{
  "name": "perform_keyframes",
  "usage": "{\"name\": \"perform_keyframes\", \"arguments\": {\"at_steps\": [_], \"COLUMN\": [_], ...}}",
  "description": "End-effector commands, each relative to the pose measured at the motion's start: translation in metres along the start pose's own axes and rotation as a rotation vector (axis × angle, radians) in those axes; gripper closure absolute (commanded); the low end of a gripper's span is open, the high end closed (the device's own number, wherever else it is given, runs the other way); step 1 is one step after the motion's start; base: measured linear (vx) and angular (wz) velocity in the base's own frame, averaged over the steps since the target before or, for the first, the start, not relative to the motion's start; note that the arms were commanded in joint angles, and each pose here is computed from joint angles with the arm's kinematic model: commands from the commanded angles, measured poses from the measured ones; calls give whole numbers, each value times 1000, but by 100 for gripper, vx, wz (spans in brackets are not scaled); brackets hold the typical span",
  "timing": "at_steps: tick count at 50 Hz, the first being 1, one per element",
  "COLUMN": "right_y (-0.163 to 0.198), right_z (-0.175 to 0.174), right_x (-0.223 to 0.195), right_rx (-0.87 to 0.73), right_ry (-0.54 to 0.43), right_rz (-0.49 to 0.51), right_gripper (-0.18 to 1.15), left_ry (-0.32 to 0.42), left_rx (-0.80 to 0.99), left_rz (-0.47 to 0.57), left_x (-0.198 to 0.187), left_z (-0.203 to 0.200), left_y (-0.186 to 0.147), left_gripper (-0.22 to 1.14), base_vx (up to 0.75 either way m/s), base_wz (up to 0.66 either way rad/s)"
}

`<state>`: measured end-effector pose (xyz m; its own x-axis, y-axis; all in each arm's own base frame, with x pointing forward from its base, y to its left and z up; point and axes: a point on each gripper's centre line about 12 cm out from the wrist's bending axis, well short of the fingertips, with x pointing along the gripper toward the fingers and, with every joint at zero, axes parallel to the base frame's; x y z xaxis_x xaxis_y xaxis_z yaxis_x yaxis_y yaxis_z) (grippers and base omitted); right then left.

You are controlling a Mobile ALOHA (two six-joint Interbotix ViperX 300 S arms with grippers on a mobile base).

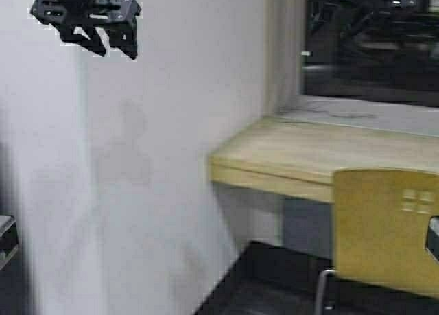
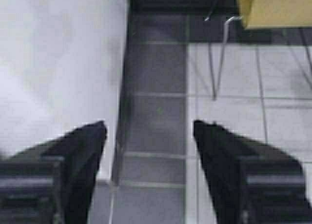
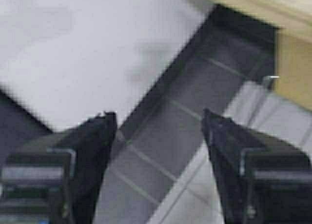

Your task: Push the chairs under the table

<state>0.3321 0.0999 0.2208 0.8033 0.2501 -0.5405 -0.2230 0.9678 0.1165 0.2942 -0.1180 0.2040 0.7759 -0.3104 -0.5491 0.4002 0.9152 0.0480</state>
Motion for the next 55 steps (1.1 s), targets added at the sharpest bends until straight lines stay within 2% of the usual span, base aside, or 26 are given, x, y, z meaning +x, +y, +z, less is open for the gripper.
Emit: {"name": "perform_keyframes", "arguments": {"at_steps": [1, 13, 44, 55], "right_y": [0, -1, -6, -12], "right_z": [14, 9, 14, 13], "right_x": [-7, 0, 0, 1], "right_rx": [0, 1, 6, 16], "right_ry": [-48, -26, -28, -23], "right_rz": [1, -2, -15, -29], "right_gripper": [8, 8, 8, 8], "left_ry": [-40, -66, -15, -18], "left_rx": [3, -10, -20, -33], "left_rz": [3, 4, 5, 6], "left_x": [-1, -3, 13, 13], "left_z": [12, 17, 7, 8], "left_y": [1, 2, 3, 4], "left_gripper": [2, 2, 2, 2], "base_vx": [-35, -35, -39, -38], "base_wz": [47, 30, 12, 10]}}
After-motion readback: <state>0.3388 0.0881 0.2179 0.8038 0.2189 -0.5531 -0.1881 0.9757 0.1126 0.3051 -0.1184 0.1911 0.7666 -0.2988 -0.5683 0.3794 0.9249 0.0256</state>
